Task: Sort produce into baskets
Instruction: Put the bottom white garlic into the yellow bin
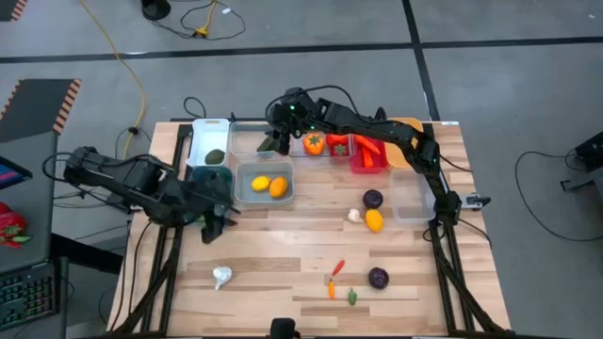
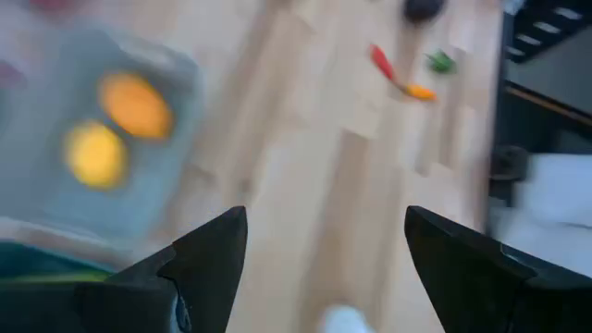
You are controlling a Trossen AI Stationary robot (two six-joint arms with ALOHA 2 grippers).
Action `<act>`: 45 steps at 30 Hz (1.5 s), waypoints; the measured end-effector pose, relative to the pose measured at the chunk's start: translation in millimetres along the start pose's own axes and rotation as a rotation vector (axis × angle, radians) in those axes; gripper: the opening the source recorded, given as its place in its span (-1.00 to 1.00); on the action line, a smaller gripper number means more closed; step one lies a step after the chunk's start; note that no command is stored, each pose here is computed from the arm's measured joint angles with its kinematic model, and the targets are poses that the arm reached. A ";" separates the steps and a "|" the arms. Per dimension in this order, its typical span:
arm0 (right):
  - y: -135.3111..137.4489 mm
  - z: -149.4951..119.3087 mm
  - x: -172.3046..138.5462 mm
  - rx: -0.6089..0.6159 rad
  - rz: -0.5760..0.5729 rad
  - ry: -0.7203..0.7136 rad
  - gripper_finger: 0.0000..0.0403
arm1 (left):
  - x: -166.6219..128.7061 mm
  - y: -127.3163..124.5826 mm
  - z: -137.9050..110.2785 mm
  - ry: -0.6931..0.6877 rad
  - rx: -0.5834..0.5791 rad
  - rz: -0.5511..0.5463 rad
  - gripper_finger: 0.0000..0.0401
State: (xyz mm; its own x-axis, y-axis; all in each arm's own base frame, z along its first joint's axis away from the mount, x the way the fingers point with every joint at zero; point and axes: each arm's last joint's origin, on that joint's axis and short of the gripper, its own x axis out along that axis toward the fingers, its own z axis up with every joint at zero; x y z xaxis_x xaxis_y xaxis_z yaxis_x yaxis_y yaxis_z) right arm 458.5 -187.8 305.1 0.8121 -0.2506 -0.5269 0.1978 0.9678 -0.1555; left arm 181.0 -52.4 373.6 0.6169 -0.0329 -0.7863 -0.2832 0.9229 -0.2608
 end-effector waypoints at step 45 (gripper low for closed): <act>25.2 10.5 -73.3 -0.024 0.086 0.225 0.03 | 118.8 -112.9 -98.8 0.618 0.148 0.235 0.39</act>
State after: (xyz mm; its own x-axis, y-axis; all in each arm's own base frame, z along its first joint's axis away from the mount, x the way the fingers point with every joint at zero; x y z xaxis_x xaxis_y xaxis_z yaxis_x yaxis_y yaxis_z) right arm 409.7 -144.8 348.6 0.6821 -0.1687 -0.7115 0.1177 0.9857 -0.1209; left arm 213.7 -198.4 254.3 0.0055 0.0024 -1.0000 -0.2282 0.9736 0.0010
